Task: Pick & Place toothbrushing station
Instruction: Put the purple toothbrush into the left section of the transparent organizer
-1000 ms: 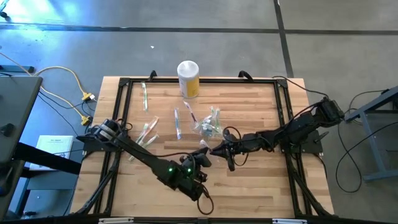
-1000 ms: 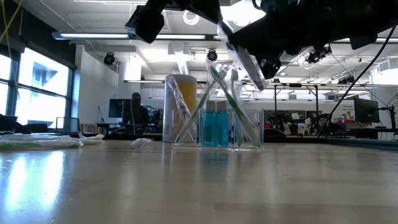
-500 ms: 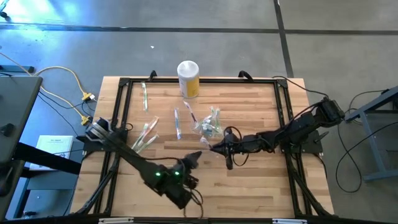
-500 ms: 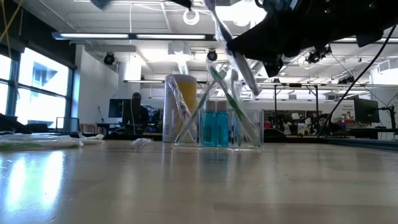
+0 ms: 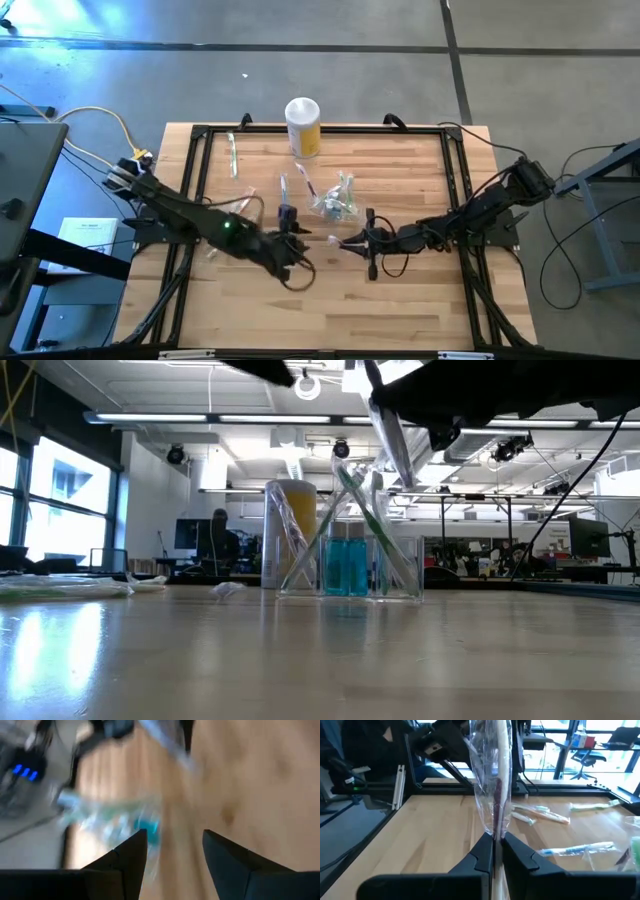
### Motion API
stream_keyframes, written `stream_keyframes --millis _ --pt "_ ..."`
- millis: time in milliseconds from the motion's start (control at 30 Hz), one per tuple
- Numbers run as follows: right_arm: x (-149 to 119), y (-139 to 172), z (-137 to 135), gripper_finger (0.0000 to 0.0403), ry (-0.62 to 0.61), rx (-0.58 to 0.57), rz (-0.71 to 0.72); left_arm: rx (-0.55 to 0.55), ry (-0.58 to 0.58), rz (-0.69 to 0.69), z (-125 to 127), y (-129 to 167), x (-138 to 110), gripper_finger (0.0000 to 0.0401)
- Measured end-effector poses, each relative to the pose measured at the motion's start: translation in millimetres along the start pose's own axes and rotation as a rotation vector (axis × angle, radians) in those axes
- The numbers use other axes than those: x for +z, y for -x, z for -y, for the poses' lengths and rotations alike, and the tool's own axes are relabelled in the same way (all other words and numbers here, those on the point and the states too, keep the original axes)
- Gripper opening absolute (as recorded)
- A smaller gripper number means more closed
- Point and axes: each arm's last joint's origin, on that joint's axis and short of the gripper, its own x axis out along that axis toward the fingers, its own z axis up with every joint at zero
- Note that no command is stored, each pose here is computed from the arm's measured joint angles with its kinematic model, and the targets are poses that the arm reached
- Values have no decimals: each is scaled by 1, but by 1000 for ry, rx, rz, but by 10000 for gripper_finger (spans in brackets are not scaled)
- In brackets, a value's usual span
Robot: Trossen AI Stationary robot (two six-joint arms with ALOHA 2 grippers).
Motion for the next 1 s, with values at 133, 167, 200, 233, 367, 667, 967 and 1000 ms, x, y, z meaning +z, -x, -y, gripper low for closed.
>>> stream_keyframes --millis 133,167,200,233,367,667,967,1000 --pt "1 0 -1 15 22 3 8 -102 98 327 -2 -14 -15 184" --pt "1 0 -1 15 25 3 7 -115 120 406 -3 -19 -19 184" --pt "1 0 0 15 25 2 7 -120 141 459 -3 -23 -25 184" --pt "1 0 0 15 25 2 7 -119 163 504 -5 -27 -30 184" --pt "1 0 0 15 35 2 6 -93 207 553 -12 -42 -46 184" --pt "1 0 0 15 36 2 6 -191 369 600 -20 -45 -46 184" --pt "3 -1 4 15 24 -18 22 -186 351 670 -22 -42 -41 184" --pt "3 -2 5 15 24 -20 22 -182 355 686 -23 -41 -40 184"
